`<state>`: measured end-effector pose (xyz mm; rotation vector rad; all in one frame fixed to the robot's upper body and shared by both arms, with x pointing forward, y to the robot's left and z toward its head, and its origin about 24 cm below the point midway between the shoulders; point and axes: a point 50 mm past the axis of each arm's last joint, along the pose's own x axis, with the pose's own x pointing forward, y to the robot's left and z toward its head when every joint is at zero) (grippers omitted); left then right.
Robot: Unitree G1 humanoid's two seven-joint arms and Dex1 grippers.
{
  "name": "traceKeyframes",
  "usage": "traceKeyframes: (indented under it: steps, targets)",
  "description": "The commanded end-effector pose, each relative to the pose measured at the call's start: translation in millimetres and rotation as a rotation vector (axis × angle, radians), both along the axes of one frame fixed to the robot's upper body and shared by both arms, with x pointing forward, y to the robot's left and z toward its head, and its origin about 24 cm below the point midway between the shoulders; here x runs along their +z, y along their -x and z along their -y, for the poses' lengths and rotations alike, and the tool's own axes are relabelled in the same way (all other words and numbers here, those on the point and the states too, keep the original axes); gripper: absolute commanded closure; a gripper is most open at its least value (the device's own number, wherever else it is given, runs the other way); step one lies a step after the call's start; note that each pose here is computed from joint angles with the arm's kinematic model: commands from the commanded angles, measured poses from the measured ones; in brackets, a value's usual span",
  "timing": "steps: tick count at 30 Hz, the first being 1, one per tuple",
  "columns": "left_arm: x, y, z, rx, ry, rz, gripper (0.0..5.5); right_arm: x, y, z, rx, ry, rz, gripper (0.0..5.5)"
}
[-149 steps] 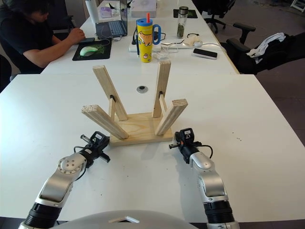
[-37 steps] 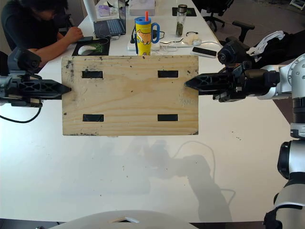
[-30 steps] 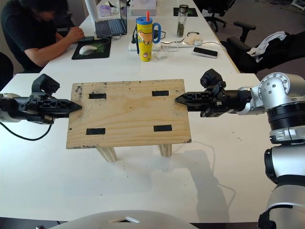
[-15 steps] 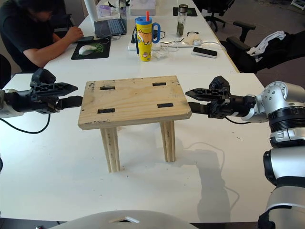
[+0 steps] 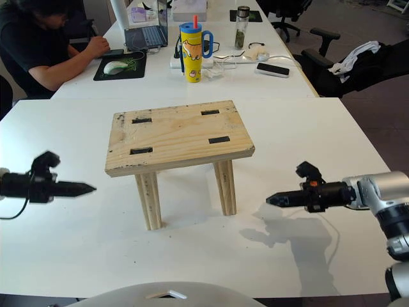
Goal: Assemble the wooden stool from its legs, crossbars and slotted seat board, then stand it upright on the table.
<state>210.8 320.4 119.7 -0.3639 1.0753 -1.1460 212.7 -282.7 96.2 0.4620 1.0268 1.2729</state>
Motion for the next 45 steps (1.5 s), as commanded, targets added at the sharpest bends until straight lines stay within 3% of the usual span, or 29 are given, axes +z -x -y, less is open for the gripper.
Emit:
traceKeyframes:
  steps: [1, 5, 8, 12, 19, 21, 26, 31, 34, 40, 45]
  targets:
    - [26, 15, 26, -0.362, -0.113, 0.150, 2.06, 2, 15, -16, 0.167, 0.086, 0.219, 2.39]
    - [38, 26, 78, -0.529, 0.084, 0.199, 2.69, -11, 27, -48, 0.287, 0.038, 0.286, 3.05]
    - [19, 34, 117, -0.590, 0.102, 0.330, 3.22, -13, 20, -73, 0.342, -0.015, 0.363, 3.60]
    - [-7, 33, 135, -0.552, 0.047, 0.454, 3.98, -4, -5, -91, 0.332, -0.043, 0.510, 4.37]
    - [-15, -12, 150, -0.454, -0.072, 0.690, 5.05, 6, -48, -98, 0.325, -0.038, 0.658, 5.48]
    - [-16, -33, 151, -0.427, -0.117, 0.751, 5.42, 7, -62, -100, 0.332, -0.008, 0.705, 5.50]
    - [-23, -92, 149, -0.332, -0.211, 0.847, 5.48, 10, -111, -112, 0.191, 0.073, 0.890, 5.50]
    - [-18, -161, 161, -0.046, -0.387, 1.014, 5.48, 19, -167, -135, 0.091, 0.529, 1.327, 5.50]
    - [6, -197, 168, 0.219, -0.669, 1.226, 5.48, 42, -194, -150, -0.066, 0.875, 1.661, 5.50]
    - [27, -210, 158, 0.384, -1.016, 1.439, 5.48, 56, -205, -167, -0.238, 1.074, 1.875, 5.50]
    - [-16, -197, 164, 0.345, -0.887, 1.319, 5.48, 34, -199, -155, -0.415, 0.998, 1.738, 5.50]
